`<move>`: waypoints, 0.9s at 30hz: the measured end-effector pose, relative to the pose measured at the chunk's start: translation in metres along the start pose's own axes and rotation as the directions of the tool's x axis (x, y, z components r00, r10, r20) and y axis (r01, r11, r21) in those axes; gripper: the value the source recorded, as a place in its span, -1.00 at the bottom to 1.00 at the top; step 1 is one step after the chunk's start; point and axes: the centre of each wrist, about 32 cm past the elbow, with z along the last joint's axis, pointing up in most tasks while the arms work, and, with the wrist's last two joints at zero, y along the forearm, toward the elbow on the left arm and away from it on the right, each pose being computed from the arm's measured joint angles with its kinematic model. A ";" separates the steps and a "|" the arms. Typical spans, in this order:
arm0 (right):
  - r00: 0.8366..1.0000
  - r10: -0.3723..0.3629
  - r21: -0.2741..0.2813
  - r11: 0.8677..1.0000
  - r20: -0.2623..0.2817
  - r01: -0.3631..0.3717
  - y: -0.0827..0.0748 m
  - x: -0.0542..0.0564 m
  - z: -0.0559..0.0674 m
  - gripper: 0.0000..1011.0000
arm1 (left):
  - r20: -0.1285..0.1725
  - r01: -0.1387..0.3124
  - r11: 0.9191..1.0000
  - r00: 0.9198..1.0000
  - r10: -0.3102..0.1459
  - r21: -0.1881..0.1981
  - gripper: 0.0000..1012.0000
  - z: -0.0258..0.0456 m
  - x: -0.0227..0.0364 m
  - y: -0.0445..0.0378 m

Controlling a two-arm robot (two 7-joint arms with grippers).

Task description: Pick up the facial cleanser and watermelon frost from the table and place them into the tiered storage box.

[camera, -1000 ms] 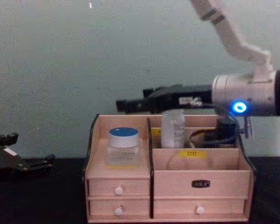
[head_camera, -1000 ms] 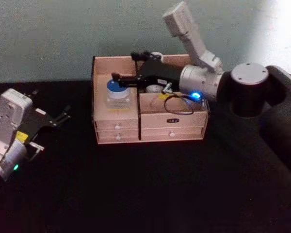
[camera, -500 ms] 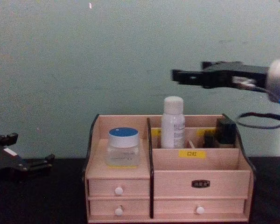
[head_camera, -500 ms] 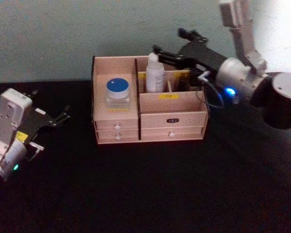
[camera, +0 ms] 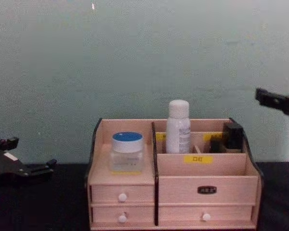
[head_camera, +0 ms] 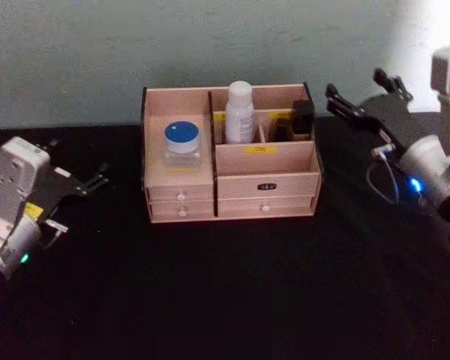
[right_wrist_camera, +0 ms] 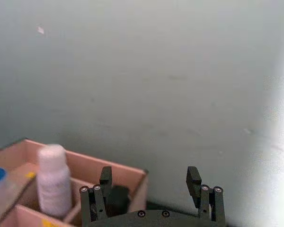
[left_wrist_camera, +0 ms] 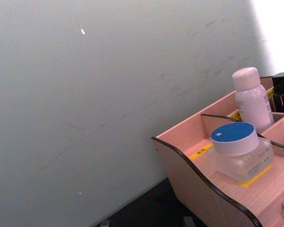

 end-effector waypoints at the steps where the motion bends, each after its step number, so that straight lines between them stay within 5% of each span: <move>1: 1.000 -0.026 -0.004 1.000 -0.002 0.026 -0.006 -0.001 -0.007 0.98 | 0.000 0.000 1.000 1.000 0.000 0.000 0.98 0.0000 0.0001 0.0000; 15: 0.993 -0.107 -0.084 0.991 -0.039 0.104 -0.031 -0.015 -0.049 0.98 | 0.000 0.000 1.000 1.000 0.000 0.000 0.98 0.0000 0.0001 0.0000; 27: 0.989 -0.133 -0.139 0.983 -0.063 0.123 -0.034 -0.017 -0.059 0.98 | 0.000 0.000 1.000 1.000 0.000 0.000 0.98 0.0000 0.0000 0.0000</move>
